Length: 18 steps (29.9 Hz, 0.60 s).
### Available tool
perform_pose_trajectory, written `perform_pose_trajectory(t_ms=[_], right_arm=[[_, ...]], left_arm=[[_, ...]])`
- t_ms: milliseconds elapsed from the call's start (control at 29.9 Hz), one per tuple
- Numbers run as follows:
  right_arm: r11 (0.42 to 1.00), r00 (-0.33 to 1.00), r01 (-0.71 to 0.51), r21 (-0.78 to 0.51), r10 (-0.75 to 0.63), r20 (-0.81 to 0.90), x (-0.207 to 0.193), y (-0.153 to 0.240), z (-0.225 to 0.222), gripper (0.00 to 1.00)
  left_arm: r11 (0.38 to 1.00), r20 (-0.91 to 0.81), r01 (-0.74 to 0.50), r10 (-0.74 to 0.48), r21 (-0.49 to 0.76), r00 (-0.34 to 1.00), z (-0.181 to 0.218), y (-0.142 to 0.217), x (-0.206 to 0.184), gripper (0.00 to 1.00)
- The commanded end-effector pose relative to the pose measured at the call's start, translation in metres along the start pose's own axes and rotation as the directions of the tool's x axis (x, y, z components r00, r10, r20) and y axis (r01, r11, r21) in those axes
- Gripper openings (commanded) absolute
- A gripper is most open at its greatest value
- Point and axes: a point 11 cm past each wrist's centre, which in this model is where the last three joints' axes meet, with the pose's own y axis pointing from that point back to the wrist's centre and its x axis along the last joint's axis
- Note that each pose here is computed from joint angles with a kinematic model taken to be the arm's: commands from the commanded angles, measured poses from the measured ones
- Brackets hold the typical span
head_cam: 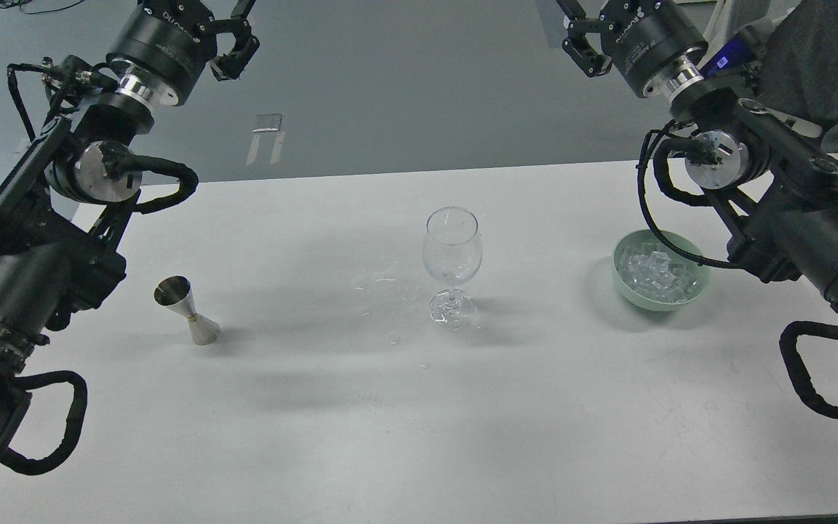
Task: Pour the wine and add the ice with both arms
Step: 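Lower the open left gripper toward the metal jigger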
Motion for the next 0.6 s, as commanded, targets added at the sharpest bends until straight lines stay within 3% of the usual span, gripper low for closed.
perform_pose_trajectory(t_ms=[0,301,568], right_arm=[[1.000,1.000,-0.001,-0.001,0.001,0.000,0.000,0.000,0.000,1.00],[1.000,1.000,-0.006,-0.005,0.006,-0.002,0.002,0.002,0.002,1.00],[1.000,1.000,-0.013,-0.004,0.013,-0.010,0.006,0.003,-0.001,1.00]], left_arm=[[1.000,-0.005,-0.013,0.013,0.003,1.000,0.006,0.008,0.006,0.98],[0.996,-0.092,-0.068,0.072,0.049,0.993,0.022,0.070,0.035,0.97],[0.975,-0.245,-0.089,0.139,0.204,0.960,0.015,0.155,0.036,0.96]])
